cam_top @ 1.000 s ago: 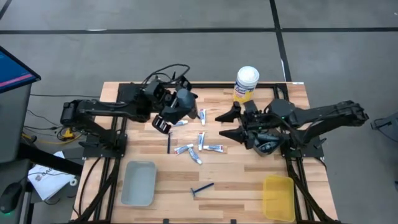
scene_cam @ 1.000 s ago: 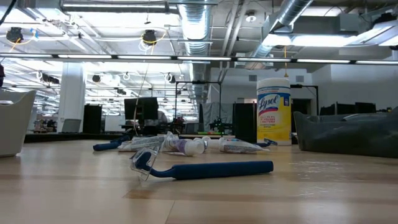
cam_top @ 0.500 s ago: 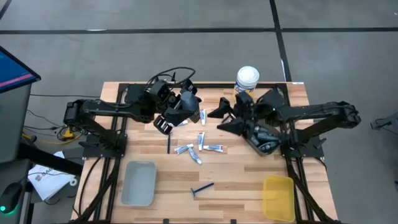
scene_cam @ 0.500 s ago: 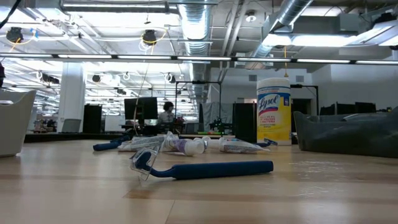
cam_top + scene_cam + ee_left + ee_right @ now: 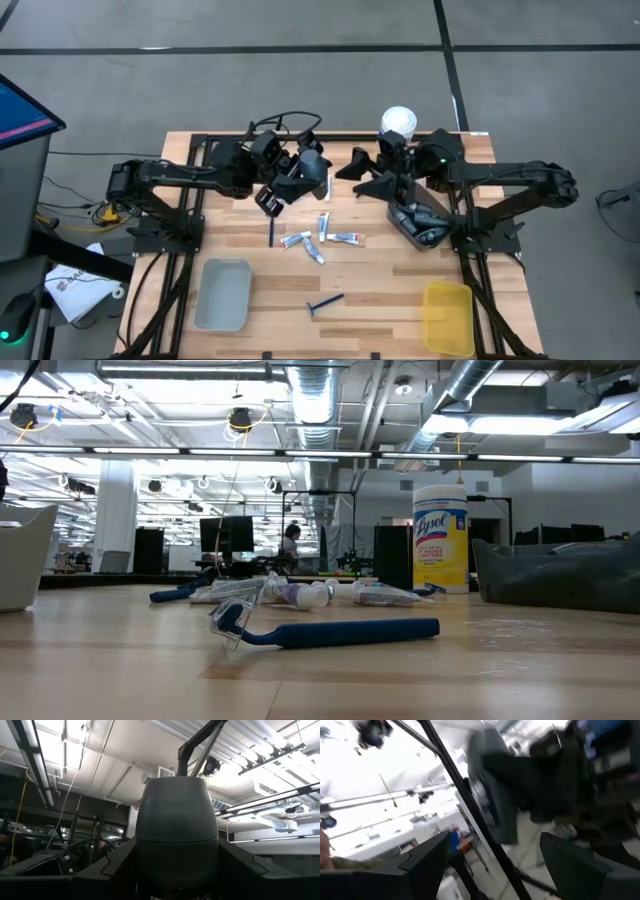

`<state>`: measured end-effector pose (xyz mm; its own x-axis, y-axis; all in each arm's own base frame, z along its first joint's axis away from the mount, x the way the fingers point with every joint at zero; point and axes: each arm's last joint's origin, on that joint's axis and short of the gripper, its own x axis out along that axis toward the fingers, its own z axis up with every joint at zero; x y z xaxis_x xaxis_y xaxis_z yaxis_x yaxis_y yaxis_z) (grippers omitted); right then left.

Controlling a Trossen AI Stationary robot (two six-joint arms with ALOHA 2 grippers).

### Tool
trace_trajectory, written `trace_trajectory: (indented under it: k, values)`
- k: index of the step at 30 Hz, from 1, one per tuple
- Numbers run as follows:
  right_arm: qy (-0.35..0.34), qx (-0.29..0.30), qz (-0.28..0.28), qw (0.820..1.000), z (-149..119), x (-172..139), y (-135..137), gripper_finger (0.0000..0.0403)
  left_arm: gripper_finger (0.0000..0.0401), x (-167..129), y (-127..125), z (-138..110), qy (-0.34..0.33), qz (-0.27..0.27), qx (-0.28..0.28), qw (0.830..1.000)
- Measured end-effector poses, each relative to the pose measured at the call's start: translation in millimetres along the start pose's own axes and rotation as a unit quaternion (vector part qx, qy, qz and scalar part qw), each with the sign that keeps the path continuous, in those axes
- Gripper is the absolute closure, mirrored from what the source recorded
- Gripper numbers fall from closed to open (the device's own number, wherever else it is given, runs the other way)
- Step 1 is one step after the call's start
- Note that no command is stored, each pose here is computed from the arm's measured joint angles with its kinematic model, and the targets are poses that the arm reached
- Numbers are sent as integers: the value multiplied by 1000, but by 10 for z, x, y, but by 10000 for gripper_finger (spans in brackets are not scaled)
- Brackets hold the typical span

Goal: Pick & Place Travel size toiletries
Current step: Put the gray deodorant into the black bin

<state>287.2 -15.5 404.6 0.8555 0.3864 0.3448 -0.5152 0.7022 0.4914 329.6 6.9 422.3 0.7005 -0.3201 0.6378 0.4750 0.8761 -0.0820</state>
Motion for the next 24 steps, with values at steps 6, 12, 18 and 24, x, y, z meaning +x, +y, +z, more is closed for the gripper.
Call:
trace_trajectory:
  k: [6,12,18,24]
  values:
    - [25,-13,-12,1000,27,-12,-35,101,194,10,11,-64,4,1,-6,1000]
    - [29,-34,-27,999,62,-59,-59,101,194,7,41,-97,4,4,-11,1000]
    - [79,-63,-79,992,45,-208,42,101,194,-4,3,79,-54,51,-22,997]
    - [67,-216,-177,958,48,-314,246,101,194,-32,46,183,-143,145,-128,971]
